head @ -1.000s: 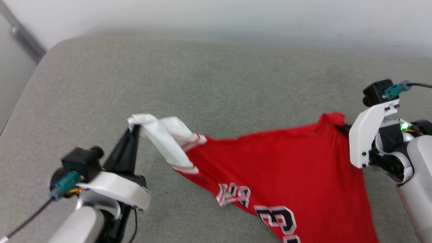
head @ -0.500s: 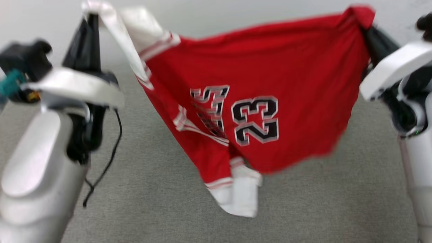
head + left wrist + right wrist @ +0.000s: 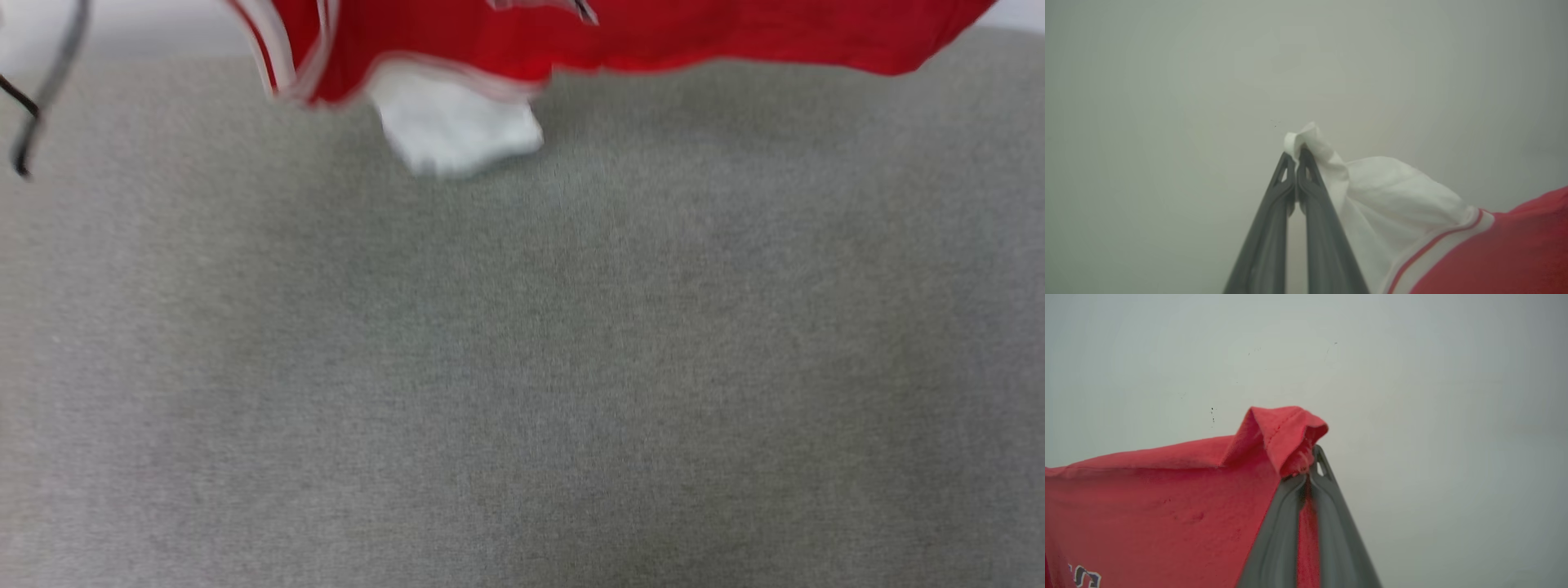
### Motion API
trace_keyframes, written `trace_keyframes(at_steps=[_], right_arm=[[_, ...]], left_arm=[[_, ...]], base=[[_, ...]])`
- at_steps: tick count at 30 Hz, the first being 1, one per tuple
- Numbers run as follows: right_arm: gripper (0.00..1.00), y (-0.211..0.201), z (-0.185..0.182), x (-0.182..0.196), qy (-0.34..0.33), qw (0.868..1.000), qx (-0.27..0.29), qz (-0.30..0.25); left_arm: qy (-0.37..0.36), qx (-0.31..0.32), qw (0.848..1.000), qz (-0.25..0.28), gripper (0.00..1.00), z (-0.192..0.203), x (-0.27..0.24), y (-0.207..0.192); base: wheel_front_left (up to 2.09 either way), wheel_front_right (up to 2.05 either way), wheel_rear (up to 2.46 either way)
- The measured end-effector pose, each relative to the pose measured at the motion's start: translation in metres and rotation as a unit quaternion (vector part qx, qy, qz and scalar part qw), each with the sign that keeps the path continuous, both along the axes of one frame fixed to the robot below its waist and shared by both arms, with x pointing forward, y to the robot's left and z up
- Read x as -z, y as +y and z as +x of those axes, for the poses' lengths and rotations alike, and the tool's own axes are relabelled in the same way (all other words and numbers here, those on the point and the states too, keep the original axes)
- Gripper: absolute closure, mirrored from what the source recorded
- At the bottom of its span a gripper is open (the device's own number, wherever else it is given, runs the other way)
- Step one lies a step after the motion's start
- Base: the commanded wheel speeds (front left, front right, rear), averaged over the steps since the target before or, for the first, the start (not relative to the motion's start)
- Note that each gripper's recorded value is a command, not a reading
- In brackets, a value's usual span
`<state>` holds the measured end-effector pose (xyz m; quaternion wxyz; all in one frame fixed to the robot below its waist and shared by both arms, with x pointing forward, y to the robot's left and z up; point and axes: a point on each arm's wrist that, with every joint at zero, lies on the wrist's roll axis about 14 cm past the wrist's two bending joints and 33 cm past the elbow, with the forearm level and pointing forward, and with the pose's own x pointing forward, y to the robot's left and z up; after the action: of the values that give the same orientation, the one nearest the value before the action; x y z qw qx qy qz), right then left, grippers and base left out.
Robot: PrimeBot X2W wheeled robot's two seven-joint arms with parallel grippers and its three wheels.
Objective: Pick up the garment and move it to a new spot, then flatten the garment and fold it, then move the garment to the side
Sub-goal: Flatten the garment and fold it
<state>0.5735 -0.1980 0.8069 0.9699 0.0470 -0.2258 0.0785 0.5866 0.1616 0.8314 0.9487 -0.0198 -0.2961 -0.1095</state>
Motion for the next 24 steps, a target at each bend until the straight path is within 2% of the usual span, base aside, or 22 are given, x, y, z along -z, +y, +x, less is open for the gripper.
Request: trace_keyframes(at_steps=[6, 9, 17, 24], right_arm=[[1.00, -0.001, 0.049, -0.002, -0.005, 1.000, 0.003, -0.002], [1.00, 0.000, 0.075, 0.006, -0.003, 1.000, 0.004, -0.005], [1.00, 0.002, 0.140, 0.081, 0.057, 0.998, 0.002, -0.012], [1.00, 0.006, 0.175, 0.159, 0.129, 0.992, -0.005, -0.012]], left_arm=[[0.002, -0.021, 1.000, 0.014, 1.00, 0.054, -0.006, 0.011], [0.010, -0.027, 0.999, 0.018, 1.00, 0.081, 0.008, 0.011], [0.084, -0.032, 0.996, 0.022, 1.00, 0.144, 0.099, 0.009], [0.142, -0.029, 0.989, 0.010, 1.00, 0.173, 0.177, 0.010]], base=[[0.00, 0.00, 0.00], [0.00, 0.00, 0.00], [0.00, 0.00, 0.00], [0.00, 0.00, 0.00]])
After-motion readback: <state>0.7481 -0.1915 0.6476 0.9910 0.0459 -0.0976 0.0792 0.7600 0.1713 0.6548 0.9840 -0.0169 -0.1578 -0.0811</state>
